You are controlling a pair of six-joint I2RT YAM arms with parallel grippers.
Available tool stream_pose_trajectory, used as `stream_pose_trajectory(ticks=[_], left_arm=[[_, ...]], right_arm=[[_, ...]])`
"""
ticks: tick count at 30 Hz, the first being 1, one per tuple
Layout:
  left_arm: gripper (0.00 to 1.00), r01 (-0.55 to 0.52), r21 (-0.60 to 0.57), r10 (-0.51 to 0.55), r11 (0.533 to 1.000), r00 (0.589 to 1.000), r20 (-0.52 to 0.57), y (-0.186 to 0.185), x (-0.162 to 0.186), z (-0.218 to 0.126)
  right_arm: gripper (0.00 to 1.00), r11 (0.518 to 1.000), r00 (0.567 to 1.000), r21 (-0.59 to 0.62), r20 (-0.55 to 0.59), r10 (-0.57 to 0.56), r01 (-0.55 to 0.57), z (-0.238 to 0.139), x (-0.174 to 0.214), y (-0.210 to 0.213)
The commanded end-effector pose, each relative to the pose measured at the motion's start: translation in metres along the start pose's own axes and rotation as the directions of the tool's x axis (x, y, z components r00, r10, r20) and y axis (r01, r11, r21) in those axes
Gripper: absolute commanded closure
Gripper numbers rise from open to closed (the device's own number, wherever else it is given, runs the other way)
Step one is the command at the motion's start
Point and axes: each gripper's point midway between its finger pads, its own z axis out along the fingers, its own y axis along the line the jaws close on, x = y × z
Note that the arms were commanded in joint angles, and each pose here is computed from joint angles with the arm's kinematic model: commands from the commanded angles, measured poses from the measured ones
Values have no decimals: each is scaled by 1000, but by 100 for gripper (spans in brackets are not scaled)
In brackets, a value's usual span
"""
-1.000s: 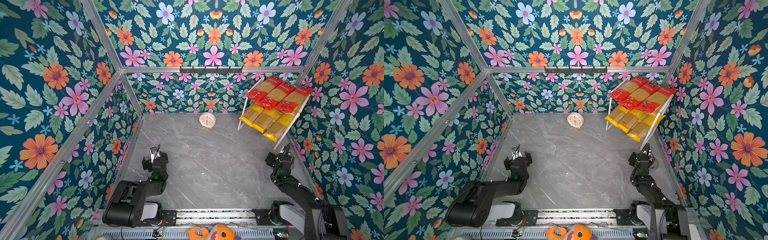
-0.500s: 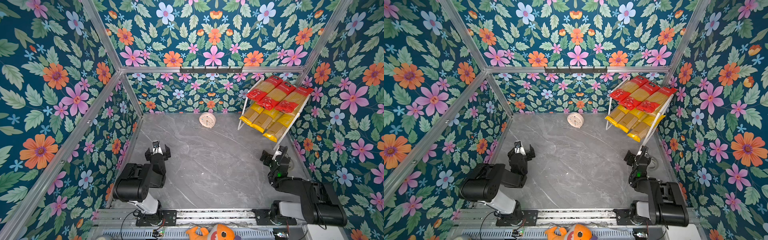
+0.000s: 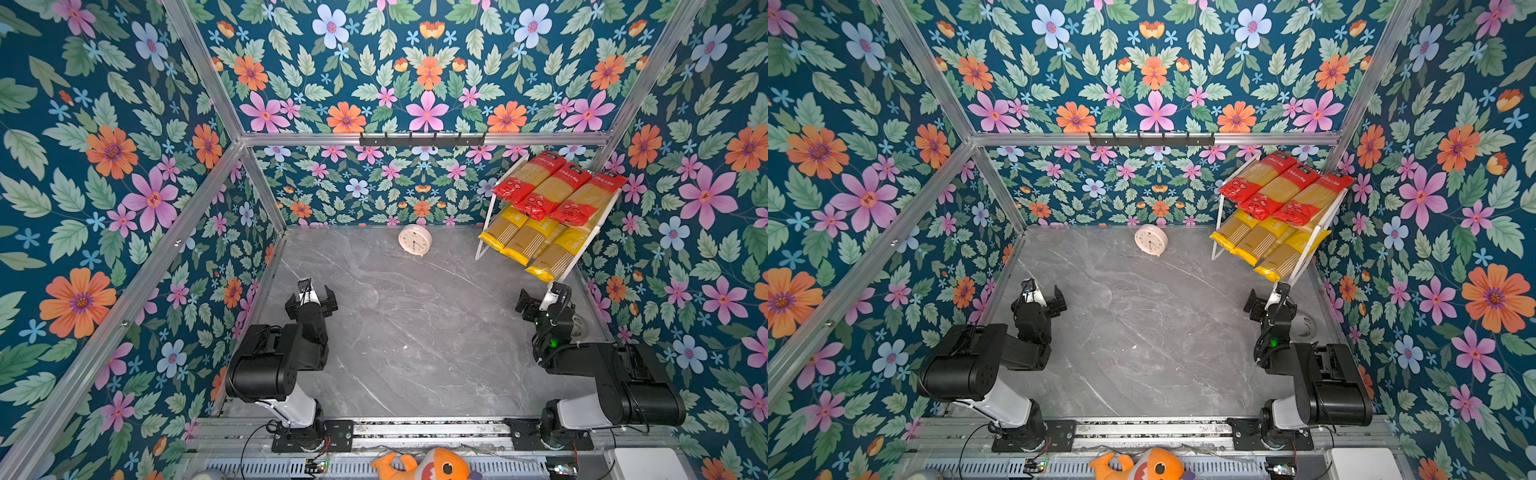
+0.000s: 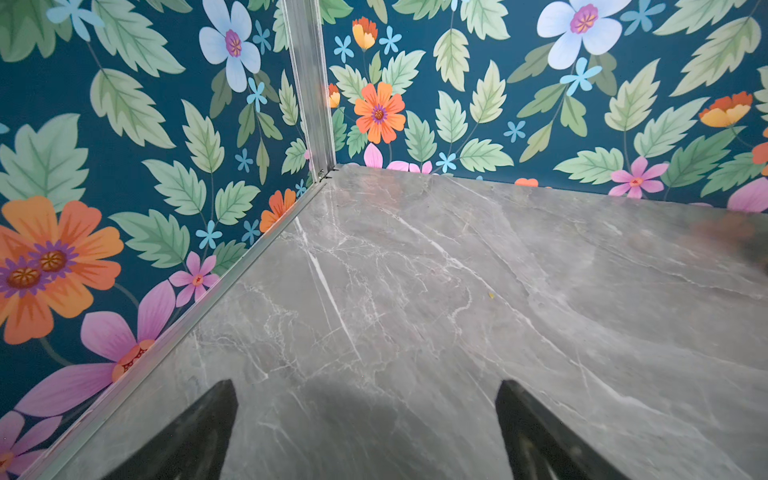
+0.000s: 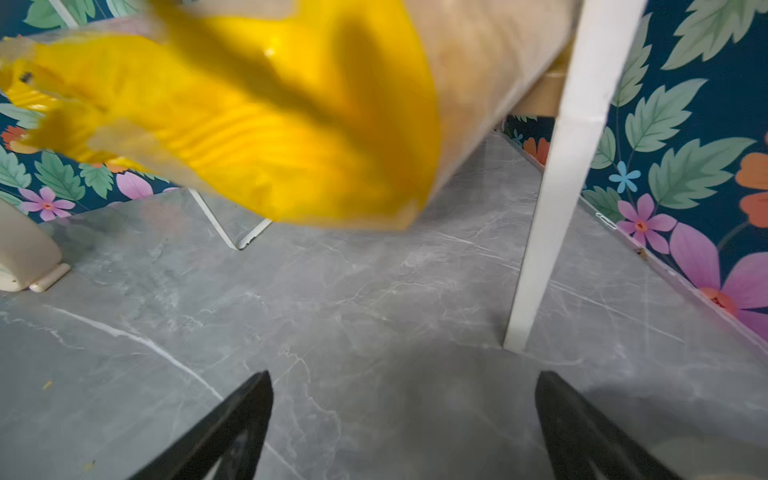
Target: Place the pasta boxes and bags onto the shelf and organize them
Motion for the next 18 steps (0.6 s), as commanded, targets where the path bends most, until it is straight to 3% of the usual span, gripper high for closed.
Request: stream_pose_trajectory(ticks=[1,18], left_arm=[[0,15,7,-15,1000,1000,12,-1,-3,-1],[0,15,6,-15,1000,1000,12,-1,-3,0]], right_arm=[[1,1000,1000,6,18,-13,12,0,-6,0],[1,999,999,-26,-24,-38,37,6,-2,7]])
